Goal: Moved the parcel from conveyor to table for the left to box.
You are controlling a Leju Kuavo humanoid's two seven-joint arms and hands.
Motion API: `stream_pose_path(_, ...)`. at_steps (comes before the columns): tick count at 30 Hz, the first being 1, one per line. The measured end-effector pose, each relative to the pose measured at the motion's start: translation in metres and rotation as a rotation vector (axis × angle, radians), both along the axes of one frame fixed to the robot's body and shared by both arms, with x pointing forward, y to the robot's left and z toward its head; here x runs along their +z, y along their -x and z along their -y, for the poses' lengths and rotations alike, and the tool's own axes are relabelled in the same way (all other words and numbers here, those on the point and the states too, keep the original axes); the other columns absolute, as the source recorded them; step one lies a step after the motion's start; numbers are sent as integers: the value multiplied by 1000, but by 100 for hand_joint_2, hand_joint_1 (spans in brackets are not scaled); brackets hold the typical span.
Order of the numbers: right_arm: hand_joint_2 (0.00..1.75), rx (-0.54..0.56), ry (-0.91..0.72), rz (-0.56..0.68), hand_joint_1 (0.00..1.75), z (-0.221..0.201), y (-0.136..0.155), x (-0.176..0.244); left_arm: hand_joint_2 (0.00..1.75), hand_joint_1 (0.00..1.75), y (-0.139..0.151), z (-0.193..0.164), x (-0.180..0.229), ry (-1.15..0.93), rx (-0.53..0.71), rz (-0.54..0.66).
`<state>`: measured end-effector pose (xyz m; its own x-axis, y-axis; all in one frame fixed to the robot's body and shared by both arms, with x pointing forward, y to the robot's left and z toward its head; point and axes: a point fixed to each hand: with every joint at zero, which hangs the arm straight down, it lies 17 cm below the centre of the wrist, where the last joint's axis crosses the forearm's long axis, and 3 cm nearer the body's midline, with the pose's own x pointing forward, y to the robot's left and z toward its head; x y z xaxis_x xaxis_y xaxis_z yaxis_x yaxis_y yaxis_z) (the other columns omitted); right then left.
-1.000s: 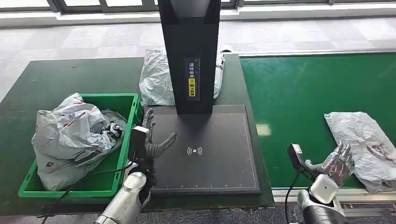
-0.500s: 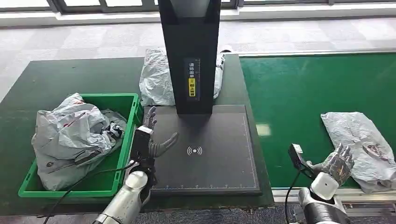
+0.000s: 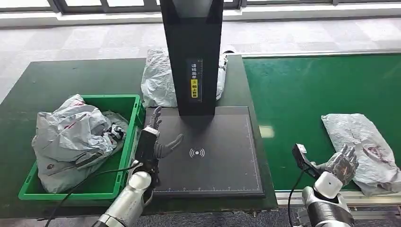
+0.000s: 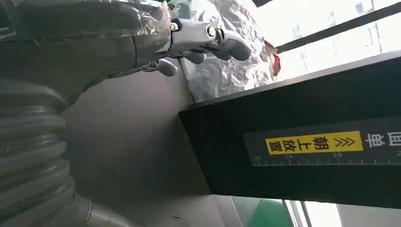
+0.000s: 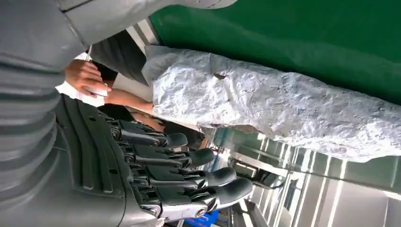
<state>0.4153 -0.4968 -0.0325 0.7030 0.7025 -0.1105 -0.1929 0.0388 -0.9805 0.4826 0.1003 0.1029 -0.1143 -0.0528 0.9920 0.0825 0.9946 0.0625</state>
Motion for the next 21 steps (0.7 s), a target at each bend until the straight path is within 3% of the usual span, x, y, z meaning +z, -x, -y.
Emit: stream_pose_path(21,175,-37,-5,-22,0,3,-5,5,175,0,-1,9,-1,-15,-16,-14)
